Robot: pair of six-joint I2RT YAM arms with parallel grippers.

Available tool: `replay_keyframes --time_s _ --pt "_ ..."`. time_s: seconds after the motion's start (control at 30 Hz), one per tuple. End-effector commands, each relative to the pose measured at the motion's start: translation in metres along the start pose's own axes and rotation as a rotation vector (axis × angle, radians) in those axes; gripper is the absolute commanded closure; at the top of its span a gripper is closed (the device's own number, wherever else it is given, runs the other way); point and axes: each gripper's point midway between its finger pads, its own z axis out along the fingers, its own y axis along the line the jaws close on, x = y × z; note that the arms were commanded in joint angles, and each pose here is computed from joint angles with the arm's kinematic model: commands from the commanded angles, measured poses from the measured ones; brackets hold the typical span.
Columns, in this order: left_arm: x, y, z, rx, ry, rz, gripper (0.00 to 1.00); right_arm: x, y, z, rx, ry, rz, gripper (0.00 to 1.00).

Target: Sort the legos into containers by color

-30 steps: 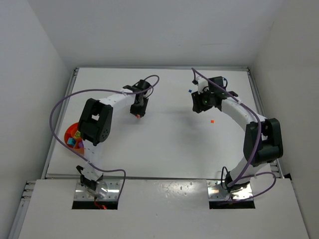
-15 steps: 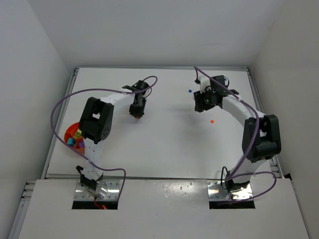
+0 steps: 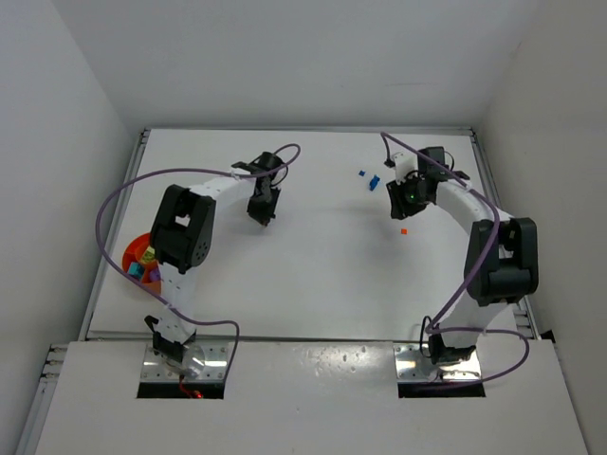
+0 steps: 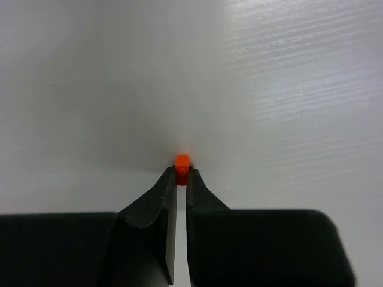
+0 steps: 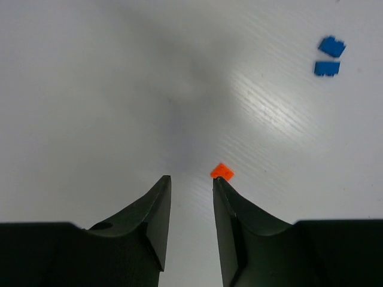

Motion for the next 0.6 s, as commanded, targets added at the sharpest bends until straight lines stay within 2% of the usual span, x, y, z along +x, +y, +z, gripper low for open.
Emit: replay_keyframes --time_s 0.0,0.07,0.17,0.37,0.47,0.57 --pt "-0.033 -0.007 -0.048 0.084 -0.127 0.031 1.0 0.033 -0.003 -0.001 -0.068 0.116 -0.083 0.66" --pt "-0.048 -0.007 -0.079 0.102 -0.212 0.053 1.0 0.04 -0.007 -0.001 -0.078 0.136 -0.123 0.66" --pt "-0.052 -0.008 -0.109 0.144 -0.271 0.066 1.0 0.051 -0.017 -0.001 -0.05 0.171 -0.173 0.64" --pt "-0.054 -0.002 -0.142 0.15 -0.346 0.095 1.0 0.061 -0.034 0.013 -0.025 0.25 -0.165 0.53" --pt "-0.056 0.001 -0.166 0.183 -0.399 0.113 1.0 0.059 -0.037 0.015 -0.038 0.263 -0.199 0.52" --pt "-0.054 0.02 -0.194 0.187 -0.448 0.113 1.0 0.063 -0.039 0.017 -0.054 0.267 -0.218 0.52"
